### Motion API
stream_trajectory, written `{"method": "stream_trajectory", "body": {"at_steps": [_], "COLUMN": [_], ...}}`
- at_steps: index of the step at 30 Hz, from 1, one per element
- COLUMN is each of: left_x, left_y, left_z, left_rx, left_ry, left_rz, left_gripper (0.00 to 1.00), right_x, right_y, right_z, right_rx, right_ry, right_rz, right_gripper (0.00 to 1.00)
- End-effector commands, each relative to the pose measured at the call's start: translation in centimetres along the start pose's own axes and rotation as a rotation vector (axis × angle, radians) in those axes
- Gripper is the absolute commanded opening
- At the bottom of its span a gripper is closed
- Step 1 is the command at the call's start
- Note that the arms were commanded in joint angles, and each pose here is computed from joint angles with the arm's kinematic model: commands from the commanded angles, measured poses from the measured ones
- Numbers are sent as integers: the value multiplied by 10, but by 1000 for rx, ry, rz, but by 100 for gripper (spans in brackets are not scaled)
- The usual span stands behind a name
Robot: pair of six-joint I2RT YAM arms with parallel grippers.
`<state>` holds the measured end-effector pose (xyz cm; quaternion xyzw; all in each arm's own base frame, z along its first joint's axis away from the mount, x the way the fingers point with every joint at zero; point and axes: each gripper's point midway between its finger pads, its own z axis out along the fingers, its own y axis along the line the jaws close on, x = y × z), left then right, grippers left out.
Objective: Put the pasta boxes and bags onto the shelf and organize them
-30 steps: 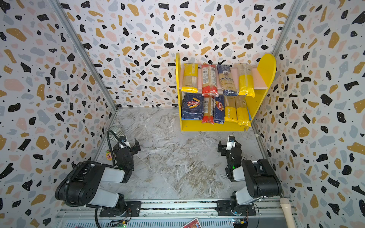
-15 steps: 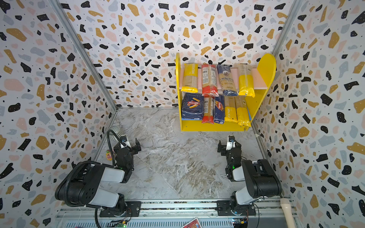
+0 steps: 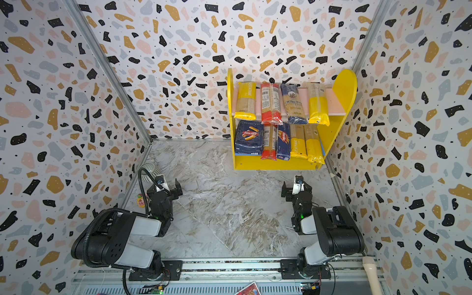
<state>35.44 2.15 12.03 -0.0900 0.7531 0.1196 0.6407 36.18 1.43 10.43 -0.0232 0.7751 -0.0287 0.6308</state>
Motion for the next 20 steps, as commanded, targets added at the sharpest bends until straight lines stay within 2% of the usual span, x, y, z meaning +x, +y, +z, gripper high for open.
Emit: {"method": "stream_trajectory", "body": {"at_steps": [1,20], "left_x": [-15,-14], "left_y": [0,0], "left_z": [1,0], "left_rx": [2,7], "left_ry": [-49,-48], "left_rz": [-15,-15], "left_gripper": [100,99], "right_x": [-20,-20], "right_y": [-1,0], "right_z": [1,1], "right_rx": [8,13], "right_ry": [-62,-63], "right_rz": [-5,-7], "right_gripper": [99,99]}}
